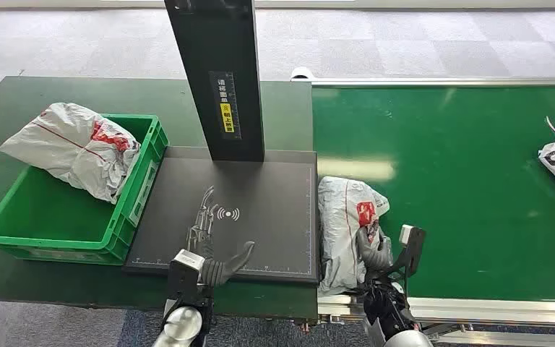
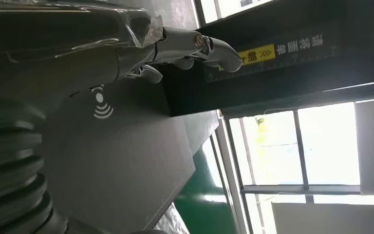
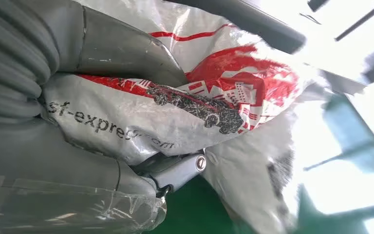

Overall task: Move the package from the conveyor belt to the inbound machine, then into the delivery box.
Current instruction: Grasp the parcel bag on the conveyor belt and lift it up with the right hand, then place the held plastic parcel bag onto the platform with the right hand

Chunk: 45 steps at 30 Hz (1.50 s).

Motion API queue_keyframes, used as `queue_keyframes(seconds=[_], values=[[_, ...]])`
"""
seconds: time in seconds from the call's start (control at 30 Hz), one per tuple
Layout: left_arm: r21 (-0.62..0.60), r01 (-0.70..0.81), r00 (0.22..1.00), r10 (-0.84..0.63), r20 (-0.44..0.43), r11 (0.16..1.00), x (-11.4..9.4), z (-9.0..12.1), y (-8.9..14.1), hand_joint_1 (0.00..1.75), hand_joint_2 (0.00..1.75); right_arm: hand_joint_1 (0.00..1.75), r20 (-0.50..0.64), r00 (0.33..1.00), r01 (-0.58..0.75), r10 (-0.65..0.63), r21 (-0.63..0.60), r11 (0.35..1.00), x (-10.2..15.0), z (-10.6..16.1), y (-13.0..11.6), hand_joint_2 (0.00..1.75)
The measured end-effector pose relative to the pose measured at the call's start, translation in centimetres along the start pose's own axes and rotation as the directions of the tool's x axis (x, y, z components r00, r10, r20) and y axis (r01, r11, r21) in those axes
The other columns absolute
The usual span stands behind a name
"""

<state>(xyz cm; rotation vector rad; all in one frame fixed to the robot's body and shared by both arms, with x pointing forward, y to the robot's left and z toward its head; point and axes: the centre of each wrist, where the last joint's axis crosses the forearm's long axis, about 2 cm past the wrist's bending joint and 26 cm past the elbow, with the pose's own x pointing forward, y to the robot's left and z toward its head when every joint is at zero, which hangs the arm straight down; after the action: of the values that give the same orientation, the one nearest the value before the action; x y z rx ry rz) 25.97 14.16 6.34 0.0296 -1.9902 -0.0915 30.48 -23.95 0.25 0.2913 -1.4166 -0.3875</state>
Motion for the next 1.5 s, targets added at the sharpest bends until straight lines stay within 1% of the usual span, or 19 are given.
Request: queue_keyframes(seconds=[0.07, 0.17, 0.27, 0.37, 0.47, 0.5, 0.57, 0.63, 0.7, 0.77, 0.87, 1.0, 1.1, 1.2, 1.37, 1.5], values=[[0.015, 0.005, 1.000, -0.005, 0.005, 1.000, 0.1, 0.1, 0.4, 0.00, 1.75, 1.75, 0.045, 0.998, -0.036, 0.036, -0.013, 0.999, 0.6, 0.1, -0.5, 1.75], [0.071, 0.021, 0.999, -0.023, 0.025, 0.997, 0.6, 0.6, 1.8, 0.00, 1.75, 1.75, 0.195, 0.971, -0.132, 0.141, -0.055, 0.990, 2.5, 1.5, -1.5, 1.75], [0.146, 0.035, 0.997, -0.043, 0.056, 0.989, 1.3, 0.8, 3.5, 0.00, 1.75, 1.75, 0.374, 0.902, -0.200, 0.216, -0.082, 0.976, 4.8, 4.2, -1.2, 1.75], [0.207, 0.044, 0.994, -0.064, 0.090, 0.977, 2.2, 0.8, 5.2, 0.00, 1.75, 1.75, 0.522, 0.817, -0.236, 0.244, -0.084, 0.968, 7.2, 6.4, 0.0, 1.75], [0.237, 0.054, 0.990, -0.083, 0.115, 0.970, 2.8, 0.9, 6.3, 0.00, 1.75, 1.75, 0.599, 0.764, -0.248, 0.240, -0.070, 0.966, 9.2, 7.4, 1.3, 1.75], [0.242, 0.057, 0.989, -0.088, 0.122, 0.969, 3.0, 1.0, 6.5, 0.00, 1.75, 1.75, 0.615, 0.754, -0.245, 0.232, -0.064, 0.967, 9.7, 7.5, 1.7, 1.75], [0.246, 0.061, 0.987, -0.096, 0.132, 0.967, 3.2, 0.9, 6.8, 0.00, 1.75, 1.75, 0.627, 0.755, -0.216, 0.194, -0.042, 0.975, 10.5, 7.2, 2.3, 1.75], [0.244, 0.064, 0.985, -0.100, 0.140, 0.968, 3.3, 0.8, 6.9, 0.00, 1.75, 1.75, 0.606, 0.783, -0.182, 0.141, 0.007, 0.983, 10.9, 6.4, 2.8, 1.75], [0.236, 0.064, 0.983, -0.102, 0.151, 0.970, 3.4, 0.3, 6.9, 0.00, 1.75, 1.75, 0.557, 0.825, -0.171, 0.094, 0.087, 0.981, 10.8, 4.4, 3.6, 1.75], [0.222, 0.059, 0.980, -0.098, 0.171, 0.973, 3.5, -0.8, 6.6, 0.00, 1.75, 1.75, 0.494, 0.868, -0.165, 0.061, 0.170, 0.972, 10.1, 1.6, 5.0, 1.75], [0.197, 0.048, 0.978, -0.086, 0.191, 0.979, 3.4, -2.6, 5.8, 0.00, 1.75, 1.75, 0.409, 0.912, -0.151, 0.037, 0.249, 0.957, 9.3, -2.0, 7.5, 1.75], [0.166, 0.033, 0.979, -0.066, 0.196, 0.986, 3.2, -4.1, 5.1, 0.00, 1.75, 1.75, 0.294, 0.956, -0.126, 0.024, 0.333, 0.935, 8.9, -4.6, 9.9, 1.75], [0.145, 0.023, 0.979, -0.051, 0.196, 0.989, 3.0, -5.7, 4.4, 0.00, 1.75, 1.75, 0.174, 0.984, -0.098, 0.030, 0.399, 0.912, 8.2, -5.4, 12.0, 1.75], [0.136, 0.019, 0.980, -0.046, 0.195, 0.991, 2.9, -7.1, 3.9, 0.00, 1.75, 1.75, 0.098, 0.995, -0.076, 0.035, 0.446, 0.892, 7.3, -5.6, 14.1, 1.75], [0.124, 0.019, 0.982, -0.042, 0.182, 0.992, 2.5, -7.7, 3.6, 0.00, 1.75, 1.75, 0.029, 1.000, -0.019, 0.006, 0.480, 0.877, 6.3, -5.4, 16.2, 1.75], [0.115, 0.018, 0.984, -0.038, 0.175, 0.993, 2.4, -8.1, 3.3, 0.00, 1.75, 1.75, -0.018, 1.000, 0.015, -0.007, 0.501, 0.865, 5.3, -4.8, 17.2, 1.75]])
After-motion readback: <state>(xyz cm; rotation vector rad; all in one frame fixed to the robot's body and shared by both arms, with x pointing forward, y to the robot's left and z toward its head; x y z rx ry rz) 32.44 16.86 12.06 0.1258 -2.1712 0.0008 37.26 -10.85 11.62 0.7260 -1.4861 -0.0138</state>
